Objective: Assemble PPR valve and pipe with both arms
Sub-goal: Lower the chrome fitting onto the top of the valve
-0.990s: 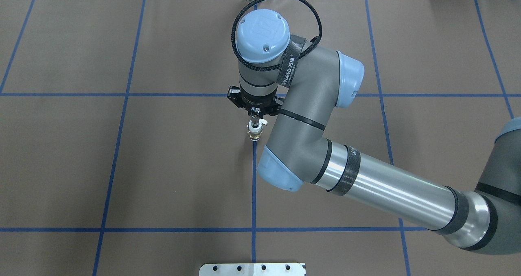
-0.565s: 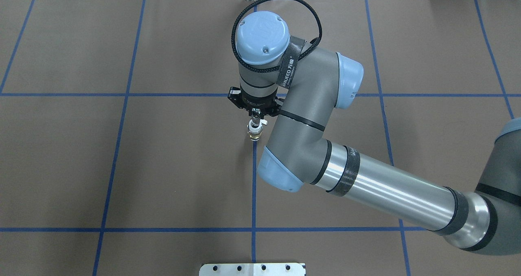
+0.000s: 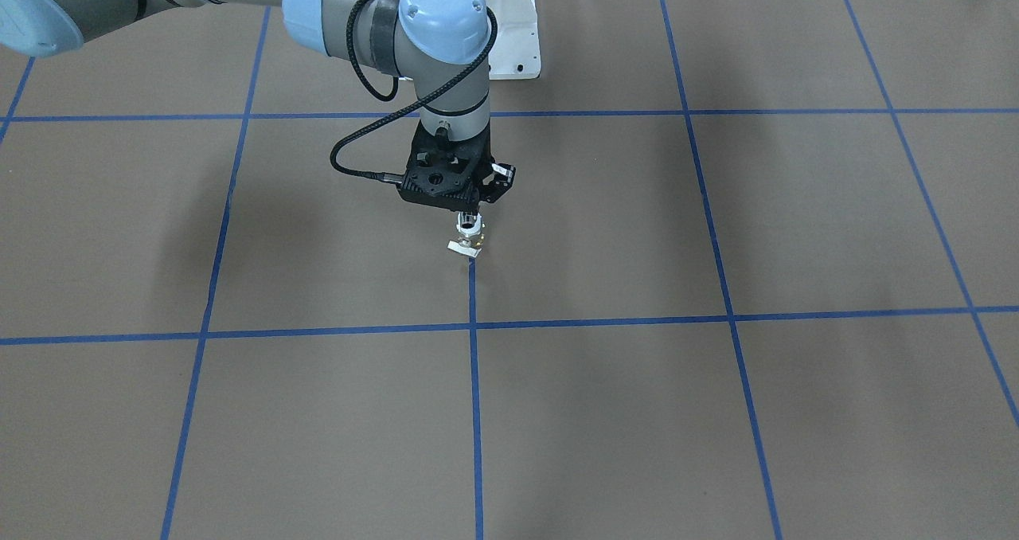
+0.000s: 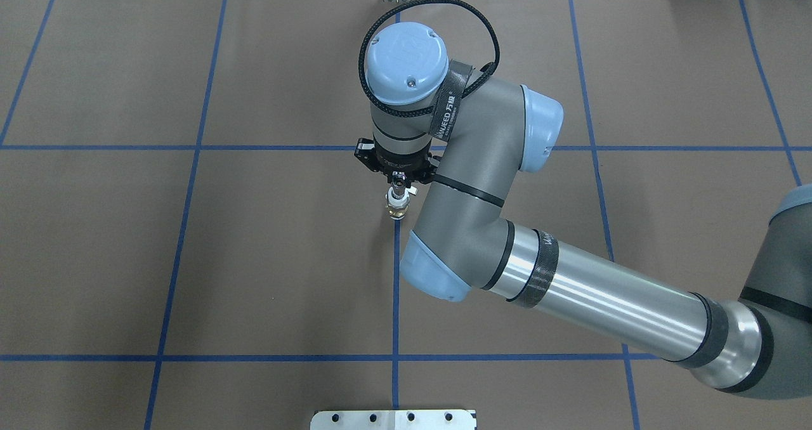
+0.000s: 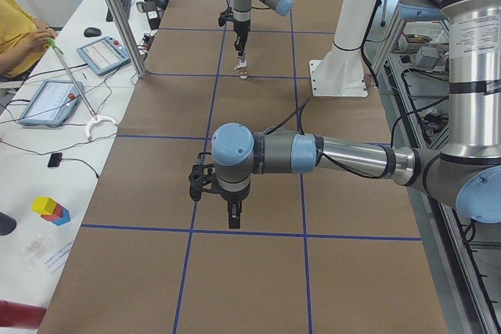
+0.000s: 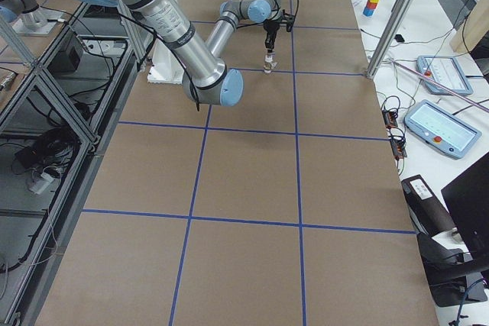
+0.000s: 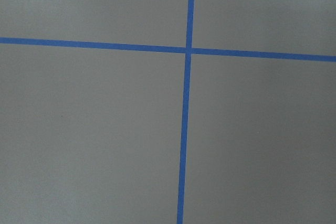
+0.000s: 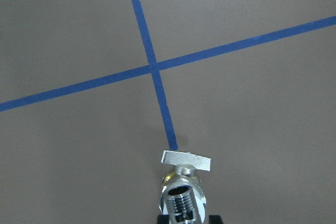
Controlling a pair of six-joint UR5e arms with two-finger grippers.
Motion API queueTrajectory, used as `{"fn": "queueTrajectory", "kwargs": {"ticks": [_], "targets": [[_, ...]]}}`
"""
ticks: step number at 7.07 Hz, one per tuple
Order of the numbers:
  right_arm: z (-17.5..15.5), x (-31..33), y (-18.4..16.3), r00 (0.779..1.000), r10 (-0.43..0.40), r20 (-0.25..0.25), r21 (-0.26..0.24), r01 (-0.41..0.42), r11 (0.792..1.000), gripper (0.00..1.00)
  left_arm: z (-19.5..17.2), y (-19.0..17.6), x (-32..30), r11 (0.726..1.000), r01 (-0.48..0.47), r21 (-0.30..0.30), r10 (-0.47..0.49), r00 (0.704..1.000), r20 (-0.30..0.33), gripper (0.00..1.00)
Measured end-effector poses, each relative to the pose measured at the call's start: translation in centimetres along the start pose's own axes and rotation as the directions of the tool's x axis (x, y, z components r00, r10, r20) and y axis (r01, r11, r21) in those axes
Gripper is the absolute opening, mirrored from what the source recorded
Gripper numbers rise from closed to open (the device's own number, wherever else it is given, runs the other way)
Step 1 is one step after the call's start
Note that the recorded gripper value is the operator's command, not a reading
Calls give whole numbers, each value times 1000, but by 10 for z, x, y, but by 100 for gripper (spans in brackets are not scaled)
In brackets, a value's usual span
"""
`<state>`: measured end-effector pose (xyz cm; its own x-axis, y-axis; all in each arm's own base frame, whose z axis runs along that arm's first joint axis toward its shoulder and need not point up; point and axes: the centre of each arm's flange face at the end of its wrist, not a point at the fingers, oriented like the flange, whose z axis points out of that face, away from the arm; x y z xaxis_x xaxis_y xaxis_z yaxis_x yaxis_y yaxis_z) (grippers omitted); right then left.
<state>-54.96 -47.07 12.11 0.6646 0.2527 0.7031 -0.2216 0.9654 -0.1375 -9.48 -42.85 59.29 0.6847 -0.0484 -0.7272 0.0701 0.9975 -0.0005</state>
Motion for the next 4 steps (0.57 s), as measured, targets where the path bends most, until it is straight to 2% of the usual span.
{"fn": "queueTrajectory", "kwargs": {"ticks": [4], "targets": [[3,0,3,1000,-3,-3,-3,3,1000,0,0,0,0,1000,0,0,0,1000,0,100]]}}
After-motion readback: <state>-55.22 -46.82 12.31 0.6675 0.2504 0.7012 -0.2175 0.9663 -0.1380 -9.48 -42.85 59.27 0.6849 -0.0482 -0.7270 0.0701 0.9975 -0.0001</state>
